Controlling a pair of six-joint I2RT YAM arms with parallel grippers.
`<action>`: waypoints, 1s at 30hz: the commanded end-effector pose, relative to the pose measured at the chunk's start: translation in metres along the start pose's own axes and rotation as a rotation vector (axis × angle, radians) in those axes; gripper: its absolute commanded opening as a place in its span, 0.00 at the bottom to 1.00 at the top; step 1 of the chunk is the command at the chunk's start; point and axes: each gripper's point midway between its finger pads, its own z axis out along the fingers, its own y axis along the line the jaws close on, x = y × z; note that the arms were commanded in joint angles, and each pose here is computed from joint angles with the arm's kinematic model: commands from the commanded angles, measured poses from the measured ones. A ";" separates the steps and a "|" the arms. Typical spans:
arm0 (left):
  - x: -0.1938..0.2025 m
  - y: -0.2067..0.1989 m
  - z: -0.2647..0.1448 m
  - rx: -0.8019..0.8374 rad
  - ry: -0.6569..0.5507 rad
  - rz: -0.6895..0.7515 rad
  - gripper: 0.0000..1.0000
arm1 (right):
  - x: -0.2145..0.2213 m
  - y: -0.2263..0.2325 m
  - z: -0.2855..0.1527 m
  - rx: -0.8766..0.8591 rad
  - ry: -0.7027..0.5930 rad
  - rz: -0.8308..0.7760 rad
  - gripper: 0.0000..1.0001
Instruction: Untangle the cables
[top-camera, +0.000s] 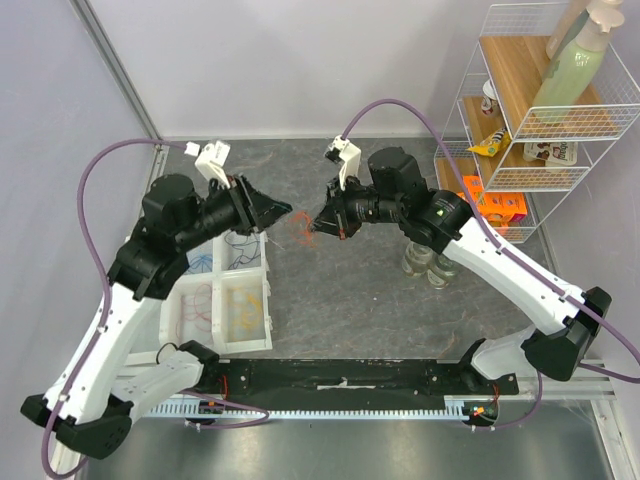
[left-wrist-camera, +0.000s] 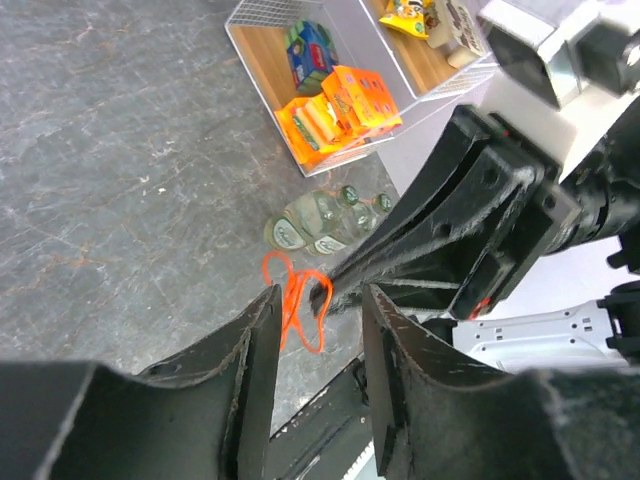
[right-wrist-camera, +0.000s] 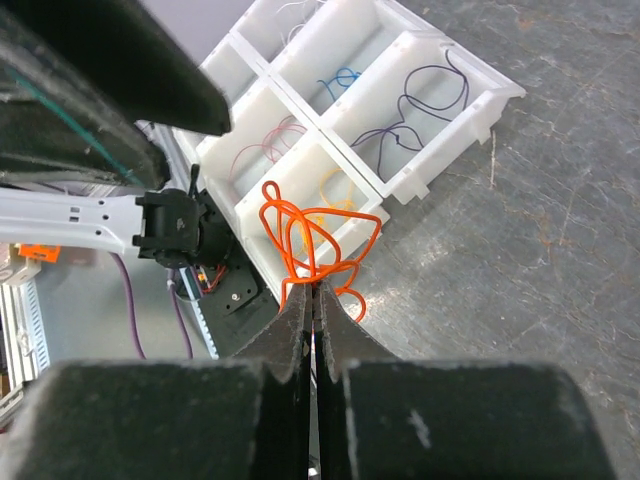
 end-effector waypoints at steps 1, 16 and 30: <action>0.010 -0.008 0.017 0.045 0.178 -0.065 0.45 | -0.013 0.020 -0.012 -0.088 -0.050 -0.042 0.00; 0.040 -0.017 0.024 0.170 0.340 -0.187 0.40 | -0.010 0.020 -0.013 -0.091 -0.049 -0.039 0.00; 0.035 -0.002 0.032 0.086 0.291 -0.195 0.44 | -0.007 0.023 -0.014 -0.110 -0.038 -0.037 0.00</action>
